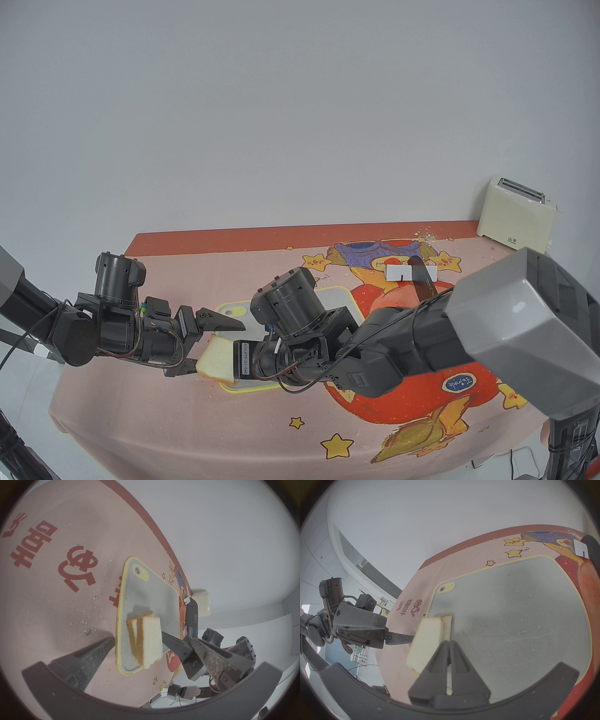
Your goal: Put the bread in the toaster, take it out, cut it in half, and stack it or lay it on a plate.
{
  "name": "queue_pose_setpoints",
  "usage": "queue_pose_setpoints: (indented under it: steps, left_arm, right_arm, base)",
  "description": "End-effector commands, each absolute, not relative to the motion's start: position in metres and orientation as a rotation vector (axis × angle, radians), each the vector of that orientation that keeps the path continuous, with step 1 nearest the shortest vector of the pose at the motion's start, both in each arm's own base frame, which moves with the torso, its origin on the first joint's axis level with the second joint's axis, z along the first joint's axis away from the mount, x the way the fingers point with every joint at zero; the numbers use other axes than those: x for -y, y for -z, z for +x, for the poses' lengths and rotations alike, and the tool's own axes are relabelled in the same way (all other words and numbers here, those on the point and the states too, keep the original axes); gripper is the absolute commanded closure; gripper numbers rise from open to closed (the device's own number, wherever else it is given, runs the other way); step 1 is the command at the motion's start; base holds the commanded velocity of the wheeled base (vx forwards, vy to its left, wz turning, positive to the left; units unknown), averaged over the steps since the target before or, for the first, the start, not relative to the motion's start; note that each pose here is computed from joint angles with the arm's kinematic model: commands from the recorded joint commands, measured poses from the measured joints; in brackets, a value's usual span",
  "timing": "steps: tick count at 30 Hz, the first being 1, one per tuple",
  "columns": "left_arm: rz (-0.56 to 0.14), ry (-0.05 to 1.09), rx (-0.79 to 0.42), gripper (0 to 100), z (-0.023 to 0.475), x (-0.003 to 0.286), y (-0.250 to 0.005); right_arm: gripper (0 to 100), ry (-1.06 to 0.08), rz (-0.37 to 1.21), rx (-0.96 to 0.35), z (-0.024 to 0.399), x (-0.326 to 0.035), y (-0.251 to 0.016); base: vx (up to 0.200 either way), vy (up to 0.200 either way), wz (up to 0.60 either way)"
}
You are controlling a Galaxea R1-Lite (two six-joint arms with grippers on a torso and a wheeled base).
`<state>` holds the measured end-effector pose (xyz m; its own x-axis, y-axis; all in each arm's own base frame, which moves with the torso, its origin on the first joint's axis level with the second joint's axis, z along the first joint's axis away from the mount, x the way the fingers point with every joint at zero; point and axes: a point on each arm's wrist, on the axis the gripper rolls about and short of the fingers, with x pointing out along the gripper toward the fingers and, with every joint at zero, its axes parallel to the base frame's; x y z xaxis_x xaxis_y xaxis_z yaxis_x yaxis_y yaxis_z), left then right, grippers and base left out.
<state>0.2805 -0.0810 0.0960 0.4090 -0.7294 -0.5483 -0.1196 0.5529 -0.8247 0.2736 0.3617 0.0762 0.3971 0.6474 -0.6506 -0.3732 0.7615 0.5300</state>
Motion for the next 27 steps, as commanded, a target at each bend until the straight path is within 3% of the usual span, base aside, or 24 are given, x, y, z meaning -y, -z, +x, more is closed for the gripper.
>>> queue_pose_setpoints:
  steps: [1, 5, 19, 27]
  left_arm:
    - [-0.936, 0.461, -1.114, 0, 0.28, 0.081, -0.095]
    - [-0.936, 0.461, -1.114, 0, 0.28, 0.081, -0.095]
    - [-0.935, 0.463, -1.111, 0, 0.28, 0.081, -0.095]
    - [-0.937, 0.46, -1.114, 0, 0.28, 0.081, -0.095]
  right_arm:
    - [100, -0.651, 0.334, -0.953, 0.278, -0.357, -0.081]
    - [100, -0.648, 0.341, -0.948, 0.279, -0.352, -0.088]
    - [100, -0.666, 0.32, -0.982, 0.271, -0.365, -0.071]
    - [100, -0.679, 0.374, -0.961, 0.27, -0.376, -0.083]
  base:
    - [0.0, 0.0, 0.0]
    - [0.0, 0.0, 0.0]
    - [0.0, 0.0, 0.0]
    - [0.0, 0.0, 0.0]
